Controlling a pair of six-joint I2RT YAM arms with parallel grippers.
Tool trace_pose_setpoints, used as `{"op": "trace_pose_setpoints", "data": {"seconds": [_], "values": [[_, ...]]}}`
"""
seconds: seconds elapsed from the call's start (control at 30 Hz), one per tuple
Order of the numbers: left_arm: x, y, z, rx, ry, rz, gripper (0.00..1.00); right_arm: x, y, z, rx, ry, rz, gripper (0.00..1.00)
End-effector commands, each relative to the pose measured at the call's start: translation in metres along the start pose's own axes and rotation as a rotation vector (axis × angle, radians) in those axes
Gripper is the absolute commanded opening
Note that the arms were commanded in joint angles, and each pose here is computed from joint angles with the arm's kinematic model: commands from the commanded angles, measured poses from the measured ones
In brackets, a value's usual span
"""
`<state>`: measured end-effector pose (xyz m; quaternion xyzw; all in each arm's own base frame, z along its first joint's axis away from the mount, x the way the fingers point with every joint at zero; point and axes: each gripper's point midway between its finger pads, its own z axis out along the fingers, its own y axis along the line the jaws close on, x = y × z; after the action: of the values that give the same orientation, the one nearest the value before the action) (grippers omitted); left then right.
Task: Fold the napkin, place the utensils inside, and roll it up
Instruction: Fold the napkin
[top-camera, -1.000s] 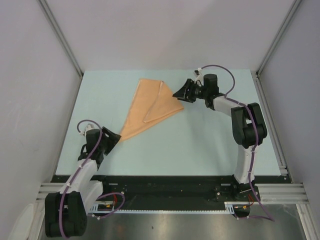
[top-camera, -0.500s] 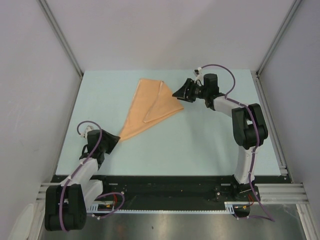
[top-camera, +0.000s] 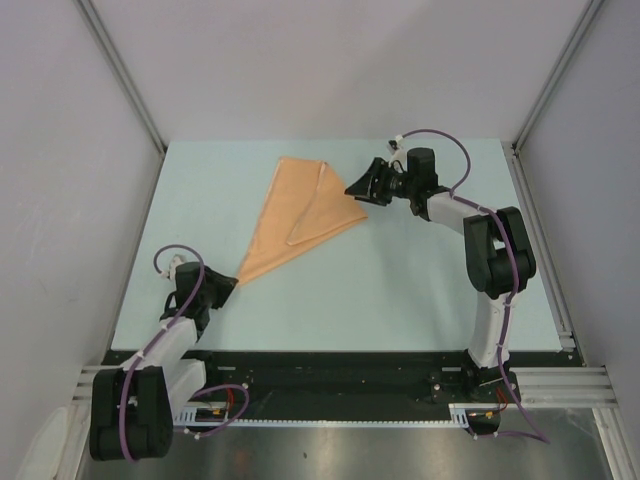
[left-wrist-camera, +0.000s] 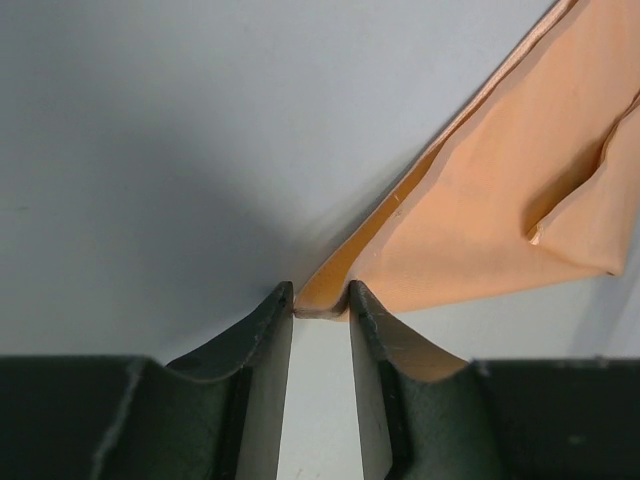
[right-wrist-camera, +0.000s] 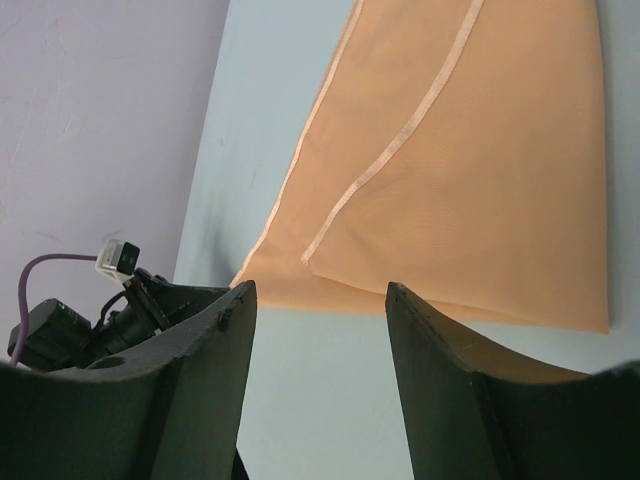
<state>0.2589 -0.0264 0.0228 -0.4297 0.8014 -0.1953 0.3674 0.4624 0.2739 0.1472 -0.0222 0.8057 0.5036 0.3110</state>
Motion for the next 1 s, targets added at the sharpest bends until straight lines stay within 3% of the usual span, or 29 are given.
{"op": "trace_pose_setpoints", "data": {"seconds": [0.0, 0.2, 0.37, 0.47, 0.53, 0.67, 0.83, 0.97], "values": [[-0.003, -0.008, 0.003, 0.031, 0.001, -0.006, 0.33, -0.01, 0.022, -0.009, -0.026, -0.022, -0.053, 0.59], [-0.003, -0.012, 0.004, 0.042, 0.016, 0.007, 0.28, -0.007, 0.016, -0.008, -0.006, -0.015, -0.053, 0.59], [-0.005, -0.014, 0.003, 0.043, 0.012, 0.025, 0.16, -0.003, 0.013, -0.007, 0.01, -0.006, -0.061, 0.6], [-0.01, -0.022, 0.002, 0.065, 0.004, 0.06, 0.02, -0.001, 0.012, -0.007, 0.022, -0.001, -0.071, 0.59], [-0.015, -0.029, 0.001, 0.078, -0.005, 0.087, 0.0, 0.0, 0.013, -0.008, 0.02, 0.003, -0.071, 0.59], [-0.035, -0.062, -0.001, 0.15, -0.021, 0.21, 0.0, 0.001, 0.014, -0.009, 0.019, 0.005, -0.07, 0.59], [-0.04, -0.101, 0.012, 0.231, 0.054, 0.321, 0.0, 0.0, 0.017, -0.012, 0.018, 0.001, -0.072, 0.59], [-0.028, -0.17, 0.016, 0.362, 0.097, 0.426, 0.0, 0.001, 0.017, -0.017, 0.02, -0.003, -0.069, 0.59]]}}
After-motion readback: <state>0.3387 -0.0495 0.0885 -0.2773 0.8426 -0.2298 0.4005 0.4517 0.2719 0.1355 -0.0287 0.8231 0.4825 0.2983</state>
